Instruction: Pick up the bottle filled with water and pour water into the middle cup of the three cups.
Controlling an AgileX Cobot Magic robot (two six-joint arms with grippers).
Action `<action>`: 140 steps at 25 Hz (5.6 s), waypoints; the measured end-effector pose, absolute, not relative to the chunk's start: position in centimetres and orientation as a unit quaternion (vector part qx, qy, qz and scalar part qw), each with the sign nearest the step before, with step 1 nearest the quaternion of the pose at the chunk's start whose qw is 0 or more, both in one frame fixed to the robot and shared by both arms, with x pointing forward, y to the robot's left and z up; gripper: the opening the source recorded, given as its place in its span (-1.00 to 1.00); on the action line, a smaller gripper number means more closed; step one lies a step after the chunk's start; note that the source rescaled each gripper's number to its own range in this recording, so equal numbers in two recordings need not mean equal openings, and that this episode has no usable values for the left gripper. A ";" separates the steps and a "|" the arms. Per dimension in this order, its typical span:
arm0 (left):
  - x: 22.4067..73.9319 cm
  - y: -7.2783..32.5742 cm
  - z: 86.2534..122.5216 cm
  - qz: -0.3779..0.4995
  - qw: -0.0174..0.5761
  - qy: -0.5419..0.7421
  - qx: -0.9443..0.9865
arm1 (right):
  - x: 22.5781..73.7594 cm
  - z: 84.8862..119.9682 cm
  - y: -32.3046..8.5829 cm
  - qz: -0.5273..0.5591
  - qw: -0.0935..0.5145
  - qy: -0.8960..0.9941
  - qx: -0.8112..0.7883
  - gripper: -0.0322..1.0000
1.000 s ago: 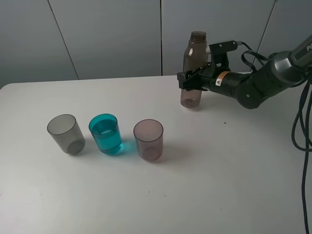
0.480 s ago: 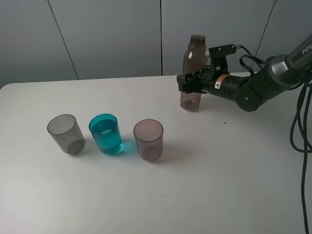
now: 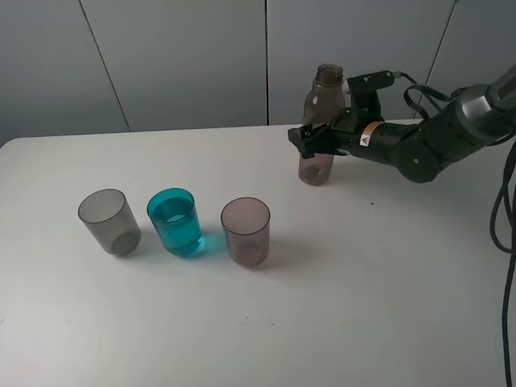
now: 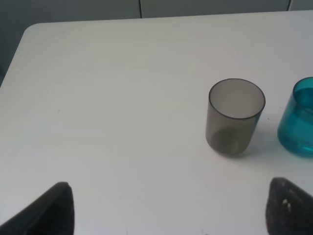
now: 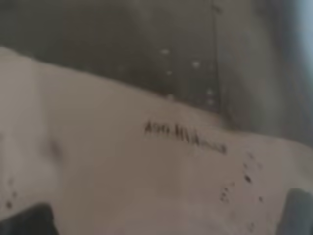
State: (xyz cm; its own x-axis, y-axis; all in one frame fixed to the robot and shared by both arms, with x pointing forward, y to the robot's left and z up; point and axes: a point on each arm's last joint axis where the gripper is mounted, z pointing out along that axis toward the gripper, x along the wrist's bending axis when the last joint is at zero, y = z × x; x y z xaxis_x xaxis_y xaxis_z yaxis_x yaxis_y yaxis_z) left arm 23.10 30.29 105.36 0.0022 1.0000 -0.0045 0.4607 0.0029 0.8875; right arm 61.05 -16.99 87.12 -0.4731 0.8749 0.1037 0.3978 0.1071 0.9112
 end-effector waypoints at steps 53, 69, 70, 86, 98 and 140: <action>23.1 30.3 105.4 0.365 0.369 0.605 0.604 | 23.7 107.7 -30.5 0.389 0.311 0.672 0.548 0.99; 23.1 30.3 105.4 0.365 0.369 0.605 0.604 | 24.5 105.2 -30.0 0.373 0.286 0.685 0.556 0.99; 23.1 30.3 105.4 0.365 0.369 0.605 0.604 | 24.5 105.2 -30.0 0.373 0.286 0.685 0.556 0.99; 23.1 30.3 105.4 0.365 0.369 0.605 0.604 | 24.5 105.3 -30.0 0.374 0.285 0.684 0.557 0.99; 23.1 30.3 105.4 0.365 0.369 0.605 0.604 | 24.6 105.3 -30.2 0.374 0.287 0.672 0.571 0.99; 23.1 30.3 105.4 0.365 0.369 0.605 0.604 | 23.1 105.3 -30.1 0.362 0.361 0.605 0.610 0.99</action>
